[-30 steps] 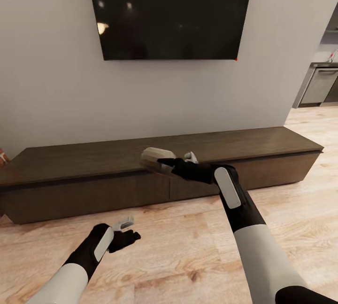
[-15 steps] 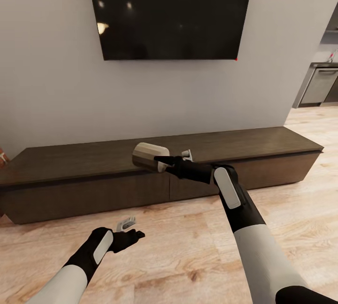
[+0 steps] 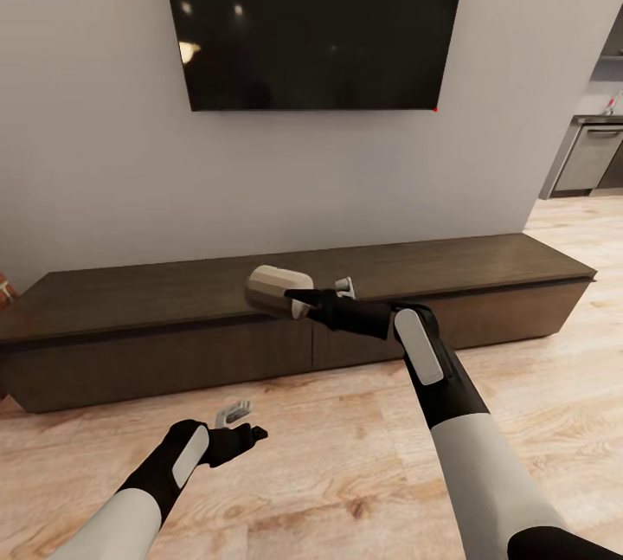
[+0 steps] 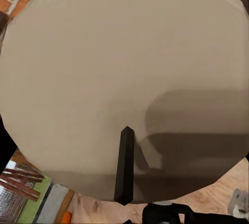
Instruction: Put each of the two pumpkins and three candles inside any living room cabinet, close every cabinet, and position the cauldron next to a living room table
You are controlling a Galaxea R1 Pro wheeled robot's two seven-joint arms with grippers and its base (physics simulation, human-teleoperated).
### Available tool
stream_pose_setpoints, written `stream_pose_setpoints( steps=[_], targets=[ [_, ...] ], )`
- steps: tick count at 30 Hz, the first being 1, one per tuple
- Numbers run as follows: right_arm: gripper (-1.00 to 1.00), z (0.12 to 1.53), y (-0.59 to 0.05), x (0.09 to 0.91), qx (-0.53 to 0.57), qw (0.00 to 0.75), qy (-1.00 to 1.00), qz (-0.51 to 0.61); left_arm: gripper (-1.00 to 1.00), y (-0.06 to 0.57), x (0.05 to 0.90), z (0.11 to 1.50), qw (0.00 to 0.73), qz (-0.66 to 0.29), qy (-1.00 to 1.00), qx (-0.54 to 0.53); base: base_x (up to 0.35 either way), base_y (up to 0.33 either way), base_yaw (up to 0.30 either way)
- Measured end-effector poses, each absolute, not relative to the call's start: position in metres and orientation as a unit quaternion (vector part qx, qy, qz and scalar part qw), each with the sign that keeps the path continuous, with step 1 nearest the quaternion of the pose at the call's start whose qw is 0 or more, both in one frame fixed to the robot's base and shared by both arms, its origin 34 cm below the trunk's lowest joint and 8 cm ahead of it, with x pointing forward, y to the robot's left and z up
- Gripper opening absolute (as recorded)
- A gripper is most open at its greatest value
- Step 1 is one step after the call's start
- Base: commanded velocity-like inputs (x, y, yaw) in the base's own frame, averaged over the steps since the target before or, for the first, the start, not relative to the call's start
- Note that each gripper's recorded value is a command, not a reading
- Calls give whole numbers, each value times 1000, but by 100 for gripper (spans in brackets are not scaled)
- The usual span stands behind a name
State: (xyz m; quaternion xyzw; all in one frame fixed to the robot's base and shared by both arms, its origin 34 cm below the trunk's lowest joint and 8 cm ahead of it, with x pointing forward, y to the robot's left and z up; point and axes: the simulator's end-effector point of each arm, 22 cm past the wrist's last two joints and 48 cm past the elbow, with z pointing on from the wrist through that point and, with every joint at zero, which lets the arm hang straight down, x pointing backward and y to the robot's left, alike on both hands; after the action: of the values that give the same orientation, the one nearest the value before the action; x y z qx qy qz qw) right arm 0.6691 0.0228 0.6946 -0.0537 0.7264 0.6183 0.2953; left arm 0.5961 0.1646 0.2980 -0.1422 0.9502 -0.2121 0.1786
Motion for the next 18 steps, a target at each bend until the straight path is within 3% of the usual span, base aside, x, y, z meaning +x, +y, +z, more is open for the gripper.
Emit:
stream_pose_setpoints(
  steps=[18],
  targets=[
    [-100, 690, 18, 681, -35, 312, 735, 601, 100, 164, 594, 296, 176, -211, 951, -142, 0, 0, 0]
  ],
)
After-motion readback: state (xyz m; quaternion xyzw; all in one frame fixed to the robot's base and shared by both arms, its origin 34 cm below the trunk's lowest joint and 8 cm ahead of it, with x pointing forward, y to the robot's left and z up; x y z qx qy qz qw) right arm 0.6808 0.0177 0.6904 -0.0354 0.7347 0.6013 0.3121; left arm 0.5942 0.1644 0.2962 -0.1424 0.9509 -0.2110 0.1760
